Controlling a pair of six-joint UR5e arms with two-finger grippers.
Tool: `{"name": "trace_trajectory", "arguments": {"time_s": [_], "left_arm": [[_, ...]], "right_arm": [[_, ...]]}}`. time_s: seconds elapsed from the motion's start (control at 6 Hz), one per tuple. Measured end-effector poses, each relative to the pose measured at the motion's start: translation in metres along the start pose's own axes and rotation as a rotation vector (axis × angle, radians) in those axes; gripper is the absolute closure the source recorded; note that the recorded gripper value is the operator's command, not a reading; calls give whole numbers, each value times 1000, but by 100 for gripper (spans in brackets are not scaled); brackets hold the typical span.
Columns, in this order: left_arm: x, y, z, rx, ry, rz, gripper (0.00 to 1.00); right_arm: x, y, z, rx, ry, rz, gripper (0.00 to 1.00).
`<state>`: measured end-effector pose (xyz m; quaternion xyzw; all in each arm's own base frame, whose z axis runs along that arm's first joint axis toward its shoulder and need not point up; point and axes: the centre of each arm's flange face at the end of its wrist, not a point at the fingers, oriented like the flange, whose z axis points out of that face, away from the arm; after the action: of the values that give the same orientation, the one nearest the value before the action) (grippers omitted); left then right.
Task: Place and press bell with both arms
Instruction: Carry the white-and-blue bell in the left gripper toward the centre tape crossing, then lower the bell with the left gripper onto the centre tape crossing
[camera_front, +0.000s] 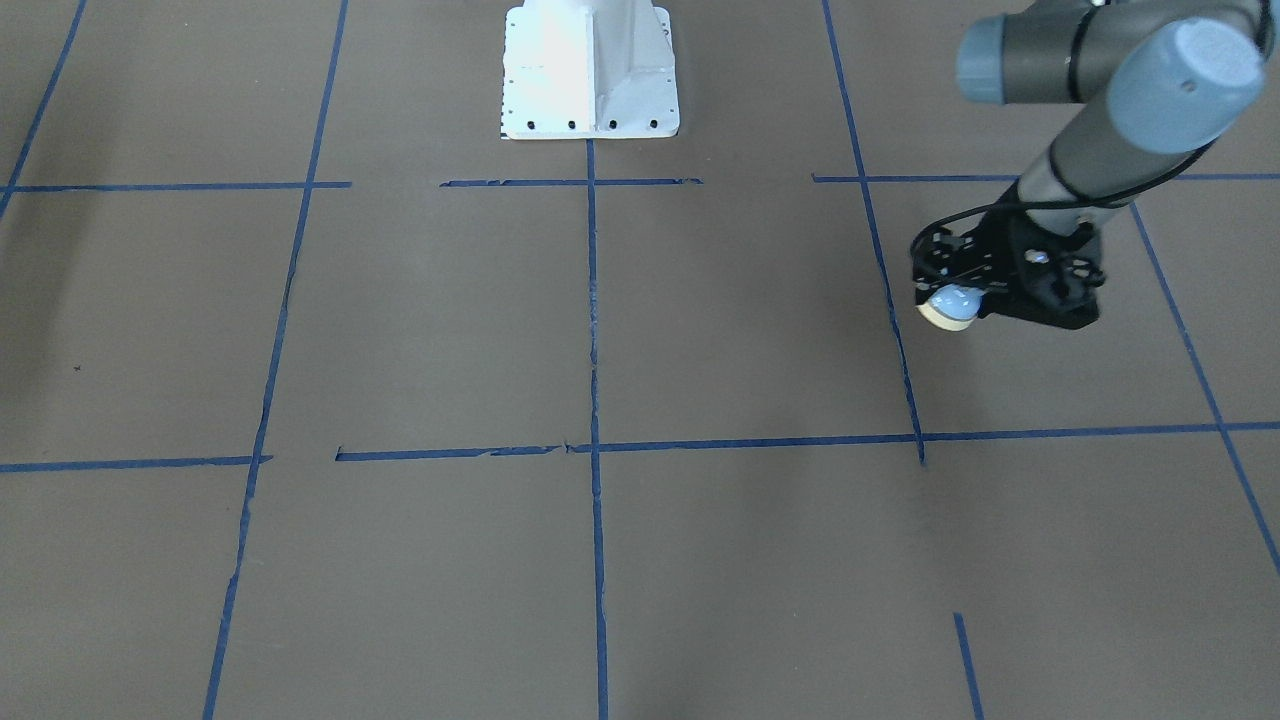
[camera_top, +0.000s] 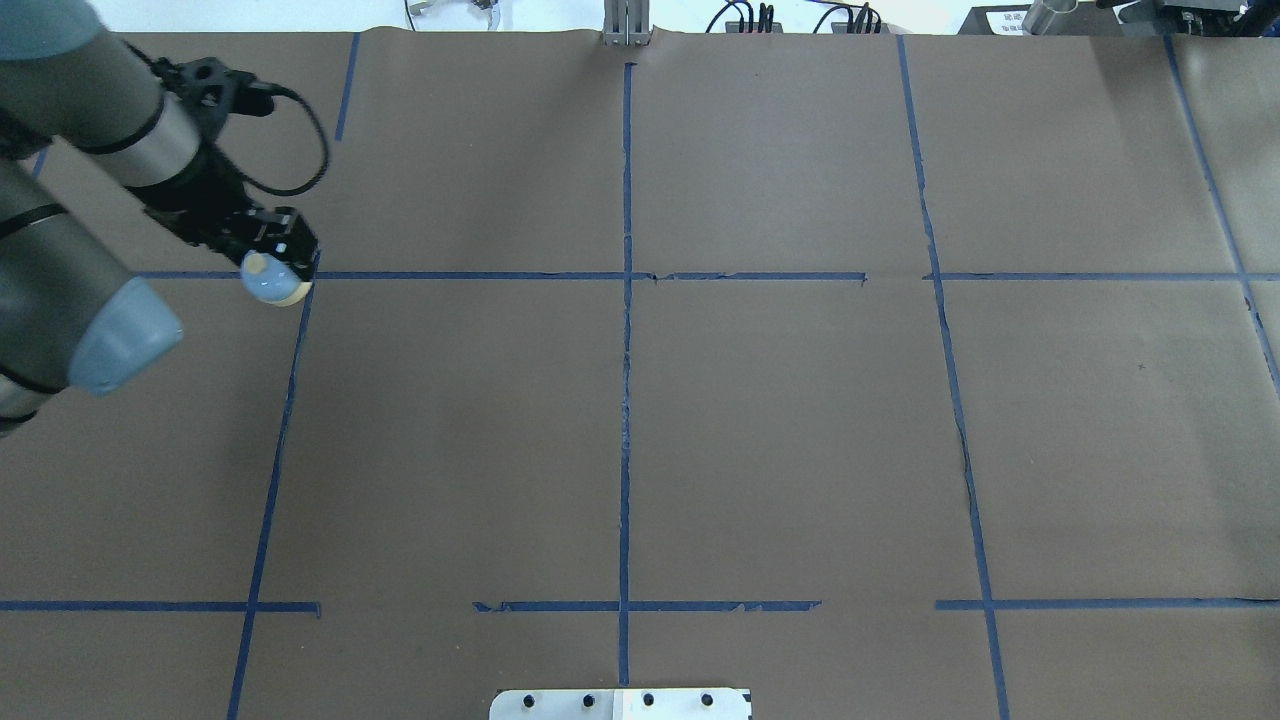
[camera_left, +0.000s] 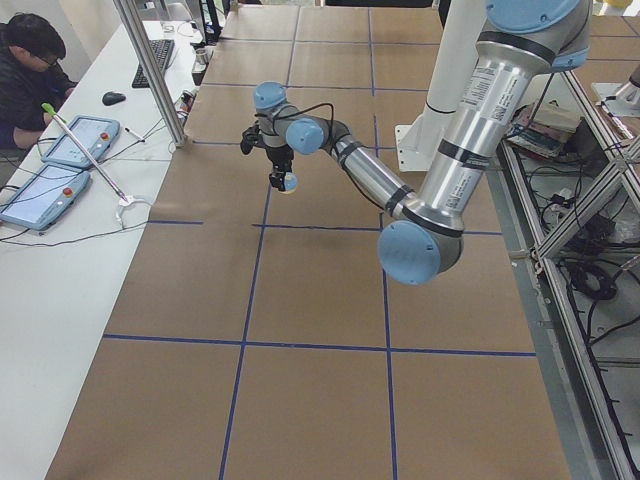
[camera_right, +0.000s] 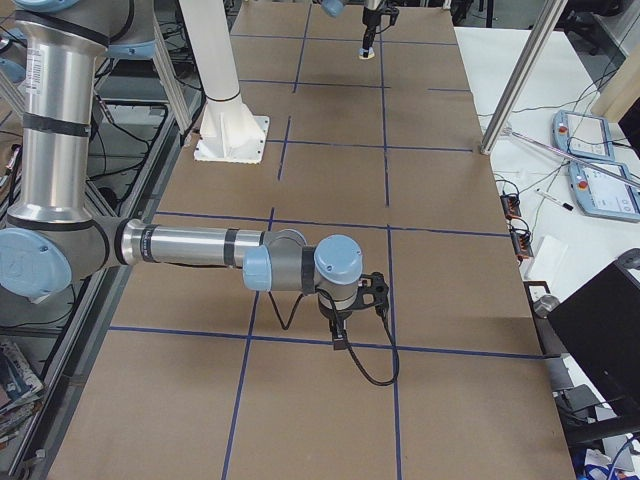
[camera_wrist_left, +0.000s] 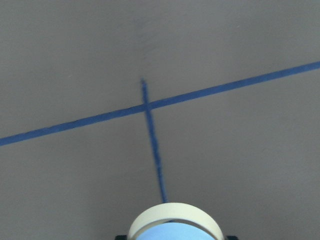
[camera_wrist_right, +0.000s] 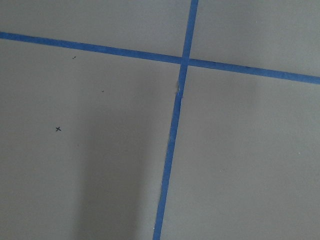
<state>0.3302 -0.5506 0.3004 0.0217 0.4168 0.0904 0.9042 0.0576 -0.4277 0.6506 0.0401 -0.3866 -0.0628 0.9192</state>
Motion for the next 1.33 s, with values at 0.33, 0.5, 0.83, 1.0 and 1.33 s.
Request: {"name": "trace_trajectory", "arguments": {"time_s": [0.33, 0.5, 0.83, 1.0, 1.33], "left_arm": [[120, -72, 38, -17, -34, -99, 100], [172, -96, 69, 14, -58, -143, 100], [260, -107, 123, 68, -74, -209, 100], [290, -106, 135, 75, -85, -218, 100], [308, -101, 147, 74, -92, -219, 98]], "right_arm": [[-2, -2, 2, -4, 1, 7, 0], [-3, -2, 2, -4, 1, 7, 0], [-3, -2, 3, -6, 1, 6, 0], [-3, -2, 3, -6, 2, 6, 0], [-2, -2, 3, -7, 3, 6, 0]]}}
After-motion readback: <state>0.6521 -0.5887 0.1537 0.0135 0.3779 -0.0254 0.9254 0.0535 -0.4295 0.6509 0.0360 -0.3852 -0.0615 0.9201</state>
